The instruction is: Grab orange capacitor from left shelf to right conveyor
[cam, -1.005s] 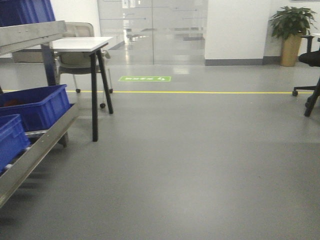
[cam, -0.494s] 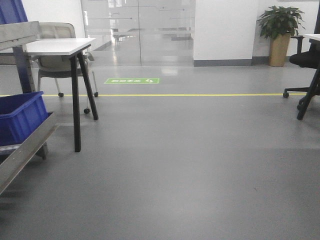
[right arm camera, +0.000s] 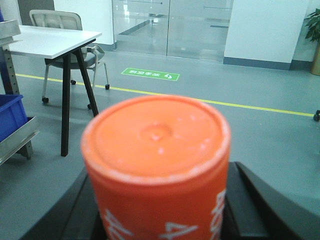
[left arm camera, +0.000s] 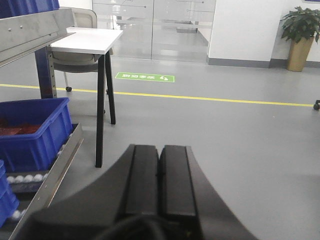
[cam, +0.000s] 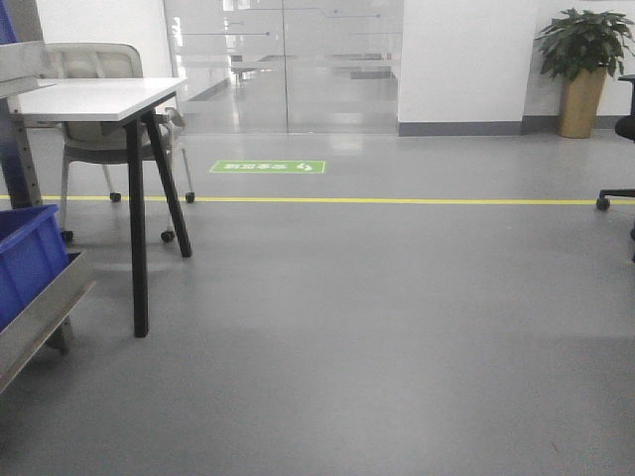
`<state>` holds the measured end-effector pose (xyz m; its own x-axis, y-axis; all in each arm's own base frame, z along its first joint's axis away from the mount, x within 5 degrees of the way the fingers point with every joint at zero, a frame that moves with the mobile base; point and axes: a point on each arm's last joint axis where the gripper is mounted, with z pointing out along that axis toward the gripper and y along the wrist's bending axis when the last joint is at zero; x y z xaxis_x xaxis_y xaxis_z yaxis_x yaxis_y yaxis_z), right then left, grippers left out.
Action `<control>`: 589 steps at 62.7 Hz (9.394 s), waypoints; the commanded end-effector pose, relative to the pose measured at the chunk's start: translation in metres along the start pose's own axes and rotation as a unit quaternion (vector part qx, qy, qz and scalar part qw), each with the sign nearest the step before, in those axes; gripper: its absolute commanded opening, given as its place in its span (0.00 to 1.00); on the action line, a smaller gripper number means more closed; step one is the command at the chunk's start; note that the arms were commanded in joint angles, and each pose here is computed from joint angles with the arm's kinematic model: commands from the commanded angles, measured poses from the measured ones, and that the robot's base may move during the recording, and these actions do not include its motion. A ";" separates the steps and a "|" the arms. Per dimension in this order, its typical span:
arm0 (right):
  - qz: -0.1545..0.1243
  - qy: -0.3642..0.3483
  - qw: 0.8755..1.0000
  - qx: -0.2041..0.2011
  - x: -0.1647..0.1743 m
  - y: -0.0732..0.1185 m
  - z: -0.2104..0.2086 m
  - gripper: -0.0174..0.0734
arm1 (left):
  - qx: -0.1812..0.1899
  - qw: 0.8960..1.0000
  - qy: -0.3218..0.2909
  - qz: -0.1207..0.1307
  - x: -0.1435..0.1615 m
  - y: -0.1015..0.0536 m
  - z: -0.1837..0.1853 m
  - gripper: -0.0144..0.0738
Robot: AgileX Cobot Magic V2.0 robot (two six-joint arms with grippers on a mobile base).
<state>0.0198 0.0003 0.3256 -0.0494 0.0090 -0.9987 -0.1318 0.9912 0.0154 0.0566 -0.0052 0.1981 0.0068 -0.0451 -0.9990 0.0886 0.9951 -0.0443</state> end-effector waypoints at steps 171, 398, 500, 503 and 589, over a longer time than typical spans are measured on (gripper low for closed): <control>-0.009 -0.049 0.999 0.001 -0.015 0.000 -0.001 0.33 | -0.002 0.999 -0.052 -0.002 -0.010 0.000 -0.001 0.02; 0.005 -0.015 0.995 -0.103 0.103 0.043 0.218 0.32 | -0.002 0.999 -0.051 -0.002 -0.010 0.000 -0.001 0.02; -0.024 -0.030 0.995 -0.097 0.125 0.024 0.225 0.89 | -0.002 0.999 -0.051 -0.002 -0.010 0.000 -0.001 0.02; -0.011 -0.031 0.995 -0.096 0.118 0.024 0.219 0.89 | -0.002 0.999 -0.051 -0.002 -0.010 0.000 -0.001 0.02; 0.012 0.009 0.999 -0.032 -0.007 0.010 0.097 0.25 | -0.002 0.999 -0.051 -0.002 -0.010 0.000 -0.001 0.02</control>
<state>0.1176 0.0225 0.3129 -0.1889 -0.0023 -0.9820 -0.1738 0.9843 0.0312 0.0566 -0.0052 0.1981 0.0068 -0.0451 -0.9990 0.0886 0.9951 -0.0443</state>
